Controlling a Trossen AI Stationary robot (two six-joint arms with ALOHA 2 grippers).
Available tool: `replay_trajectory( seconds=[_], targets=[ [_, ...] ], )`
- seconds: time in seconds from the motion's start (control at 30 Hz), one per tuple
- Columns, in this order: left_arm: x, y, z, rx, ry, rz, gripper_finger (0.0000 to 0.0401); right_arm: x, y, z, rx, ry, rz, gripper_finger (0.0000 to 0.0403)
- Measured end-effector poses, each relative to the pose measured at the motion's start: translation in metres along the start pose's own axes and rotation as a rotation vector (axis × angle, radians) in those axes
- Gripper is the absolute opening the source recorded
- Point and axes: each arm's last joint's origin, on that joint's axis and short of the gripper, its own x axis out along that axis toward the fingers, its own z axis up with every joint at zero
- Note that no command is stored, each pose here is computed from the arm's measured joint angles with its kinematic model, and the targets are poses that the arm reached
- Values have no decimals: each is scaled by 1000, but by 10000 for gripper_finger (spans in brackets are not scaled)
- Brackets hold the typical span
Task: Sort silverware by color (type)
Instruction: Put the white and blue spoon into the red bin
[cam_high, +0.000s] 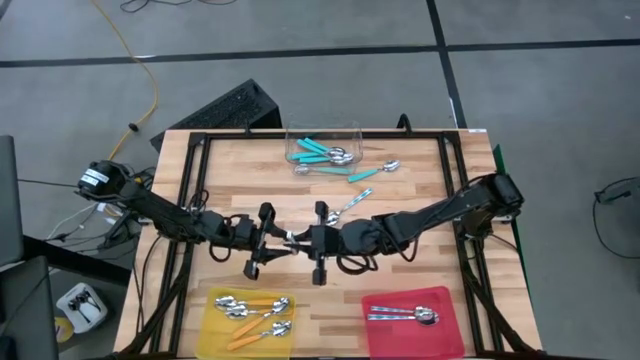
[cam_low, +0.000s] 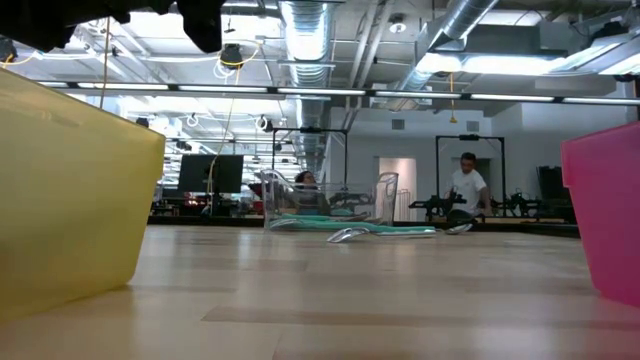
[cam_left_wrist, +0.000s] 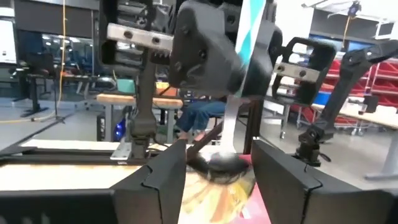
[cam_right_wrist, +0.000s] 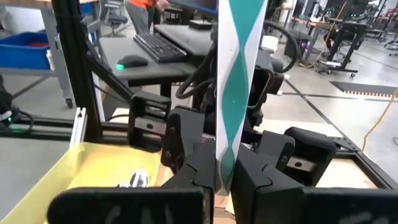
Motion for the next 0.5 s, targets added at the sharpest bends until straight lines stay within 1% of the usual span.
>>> replay_trajectory(
  seconds=[0.27, 0.37, 0.5],
  targets=[
    [0, 0, -3, -11, 30, 3, 168, -7, -1, 5, -28, 9, 8, 45],
    [0, 0, -5, -8, 47, 0, 168, -12, -3, 13, -26, -10, 2, 45],
    [-1, 0, -4, -27, 46, -3, 168, -18, -5, 15, -35, 14, 2, 45]
  ],
)
